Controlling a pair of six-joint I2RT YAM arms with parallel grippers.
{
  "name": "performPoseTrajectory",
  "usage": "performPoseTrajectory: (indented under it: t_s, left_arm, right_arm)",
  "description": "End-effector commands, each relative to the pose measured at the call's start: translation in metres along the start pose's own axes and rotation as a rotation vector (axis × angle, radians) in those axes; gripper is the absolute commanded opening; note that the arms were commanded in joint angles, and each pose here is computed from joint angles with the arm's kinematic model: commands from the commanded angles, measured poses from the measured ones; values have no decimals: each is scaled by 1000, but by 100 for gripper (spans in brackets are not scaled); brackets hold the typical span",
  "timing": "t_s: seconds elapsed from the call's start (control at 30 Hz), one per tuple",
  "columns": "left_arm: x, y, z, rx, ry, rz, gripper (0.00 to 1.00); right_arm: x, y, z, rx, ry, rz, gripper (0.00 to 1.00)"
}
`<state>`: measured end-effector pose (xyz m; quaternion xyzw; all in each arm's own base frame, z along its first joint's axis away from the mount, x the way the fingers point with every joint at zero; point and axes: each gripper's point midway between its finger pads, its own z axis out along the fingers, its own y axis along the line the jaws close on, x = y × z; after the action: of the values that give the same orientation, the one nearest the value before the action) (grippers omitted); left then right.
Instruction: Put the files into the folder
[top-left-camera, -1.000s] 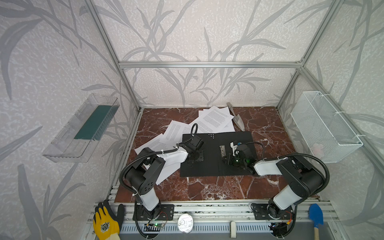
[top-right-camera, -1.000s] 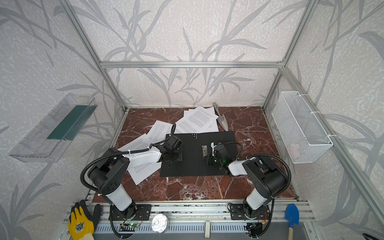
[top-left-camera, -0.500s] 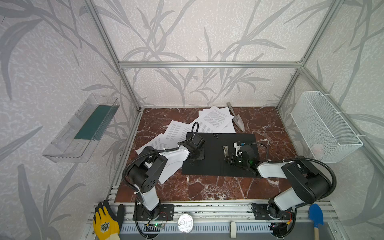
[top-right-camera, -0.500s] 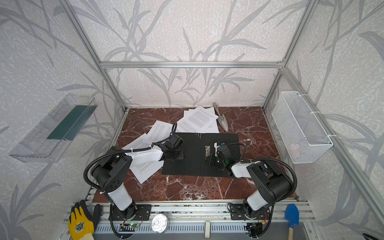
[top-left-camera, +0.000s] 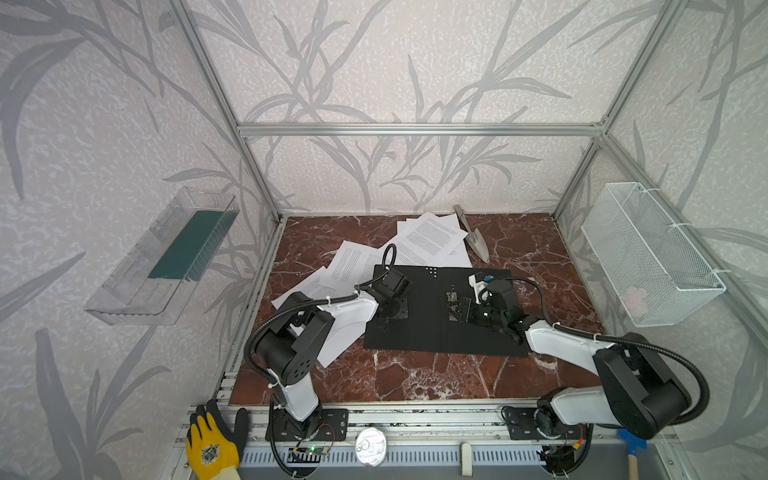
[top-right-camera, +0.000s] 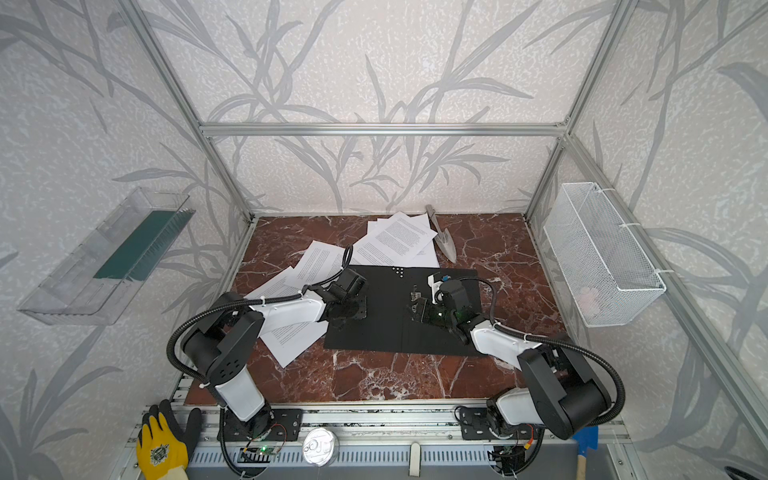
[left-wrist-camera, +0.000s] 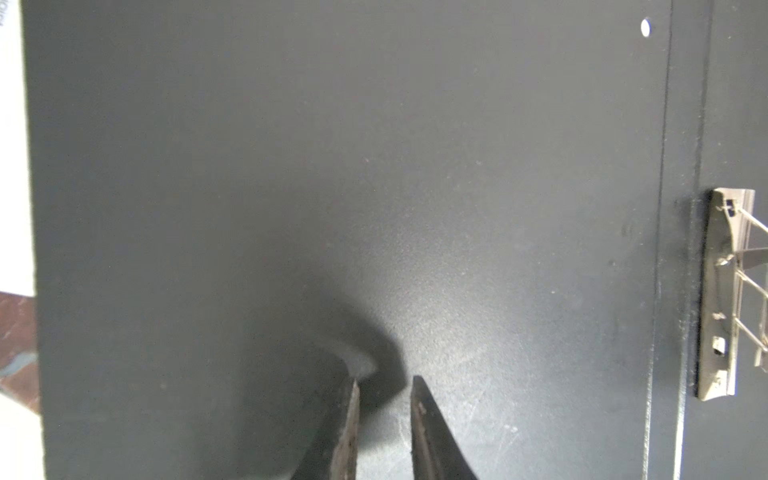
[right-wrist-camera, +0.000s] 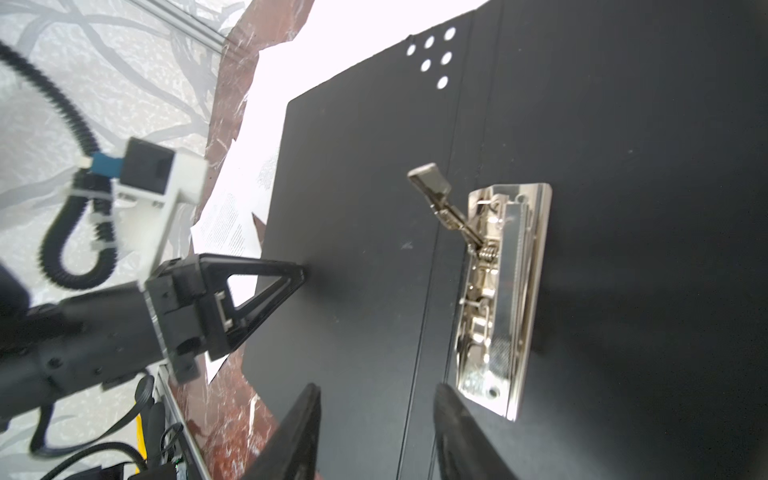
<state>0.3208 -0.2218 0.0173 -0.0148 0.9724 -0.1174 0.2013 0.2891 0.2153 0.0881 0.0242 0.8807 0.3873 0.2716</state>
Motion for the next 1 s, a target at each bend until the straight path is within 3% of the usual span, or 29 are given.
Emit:
performPoseTrajectory:
  t_s: [0.0,0.3,0.43,0.57,0.97]
  left_arm:
    - [70,56,18,-177,237,11,26]
    - [69,41,15,-95,242,22,29]
    - [67,30,16,-45,244,24,32]
    - [67,30,15,-45,243,31,34]
    - [66,28,14,-36,240,37,35]
  right_arm:
    - [16,-9,-12,55,29,-20,47]
    - [32,-21,-16,89,46,-36,39]
    - [18,-13,-6,66,24,-38,42]
    - [0,-6,11,49,11,-27,29]
    - [-58,-13,45,37,23,6,23]
